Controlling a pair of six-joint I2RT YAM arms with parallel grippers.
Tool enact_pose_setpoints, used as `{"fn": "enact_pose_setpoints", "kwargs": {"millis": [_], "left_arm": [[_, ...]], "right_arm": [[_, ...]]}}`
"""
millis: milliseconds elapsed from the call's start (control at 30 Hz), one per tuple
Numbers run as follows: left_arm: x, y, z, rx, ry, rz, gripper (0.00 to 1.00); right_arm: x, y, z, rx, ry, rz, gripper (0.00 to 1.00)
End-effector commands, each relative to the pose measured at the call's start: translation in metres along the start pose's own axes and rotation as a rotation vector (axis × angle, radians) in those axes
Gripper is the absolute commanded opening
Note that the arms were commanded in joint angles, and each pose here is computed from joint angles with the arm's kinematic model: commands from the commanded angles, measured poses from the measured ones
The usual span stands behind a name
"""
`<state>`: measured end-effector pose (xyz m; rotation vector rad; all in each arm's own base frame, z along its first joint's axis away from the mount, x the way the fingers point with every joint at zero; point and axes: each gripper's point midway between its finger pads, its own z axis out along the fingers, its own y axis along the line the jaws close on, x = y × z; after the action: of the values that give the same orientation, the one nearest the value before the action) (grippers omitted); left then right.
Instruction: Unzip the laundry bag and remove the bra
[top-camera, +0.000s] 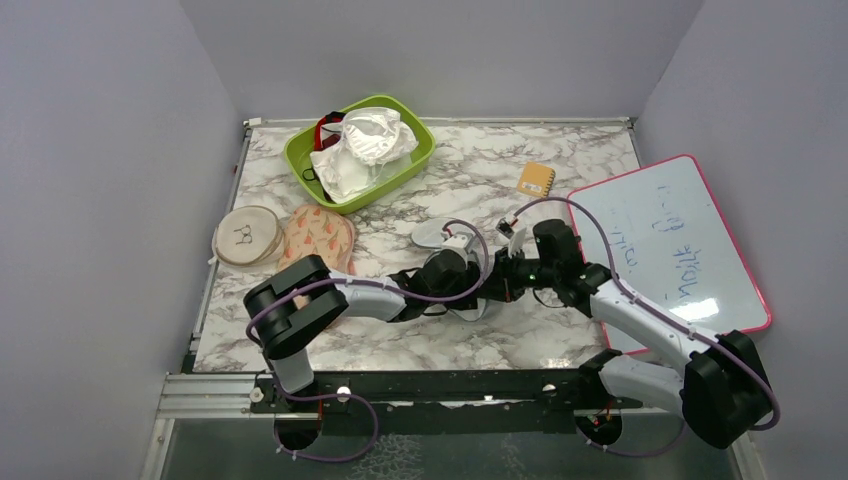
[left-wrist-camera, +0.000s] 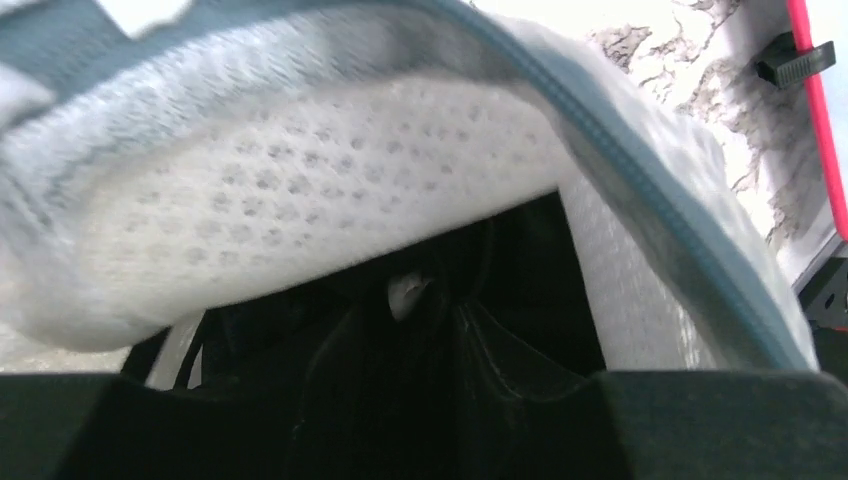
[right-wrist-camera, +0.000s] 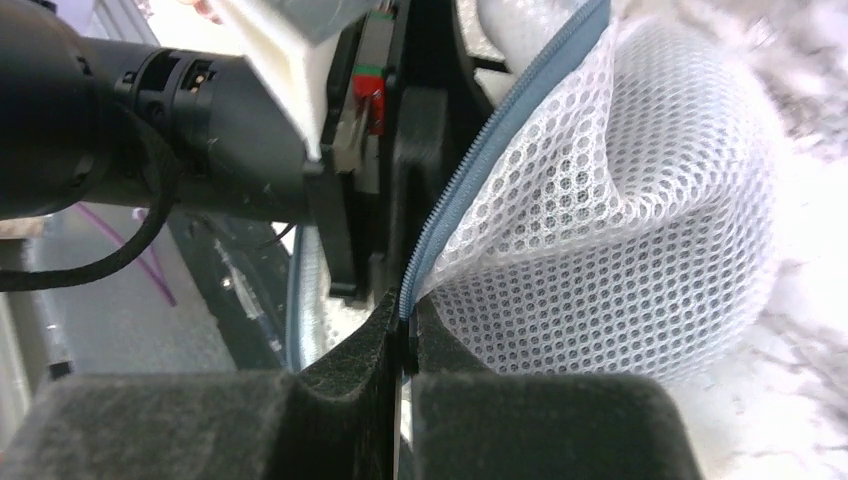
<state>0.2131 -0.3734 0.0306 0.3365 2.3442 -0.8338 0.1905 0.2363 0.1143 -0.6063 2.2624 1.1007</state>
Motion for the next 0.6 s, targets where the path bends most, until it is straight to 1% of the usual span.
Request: {"fn": "enact_pose_setpoints", "kwargs": {"millis": [0,167,200,300,367,467,567], "left_arm": [[0.066,0.063,-0.004,-0.192,0.191,0.057,0.22],[0.042,0.046,-0.027,-0.125,0.113,0.079,0.02],[0.035,0.043,-0.033,-0.124,0.097,0.089,0.00],[0.015,0.035,-0.052,-0.106,0.047,0.126,0.00],[0.002,0.028,-0.066,-0.088,0.002,0.138,0.00],[-0.016,0.017,-0.085,-0.050,-0.062,0.146,0.00],[-0.031,0.004,-0.100,-0.010,-0.110,0.150,0.00]], "right_arm": [[0.007,0.018,-0.001,-0.084,0.003,-0.009,0.01],[0.010,-0.006,-0.005,0.067,-0.014,0.031,0.01],[0.009,-0.011,-0.006,0.107,-0.016,0.039,0.01],[0.007,-0.021,-0.009,0.176,-0.020,0.049,0.01],[0.007,-0.021,-0.010,0.177,-0.025,0.048,0.01],[0.008,-0.015,-0.007,0.132,-0.024,0.044,0.01],[0.008,0.000,-0.004,0.037,-0.030,0.035,0.01]]}}
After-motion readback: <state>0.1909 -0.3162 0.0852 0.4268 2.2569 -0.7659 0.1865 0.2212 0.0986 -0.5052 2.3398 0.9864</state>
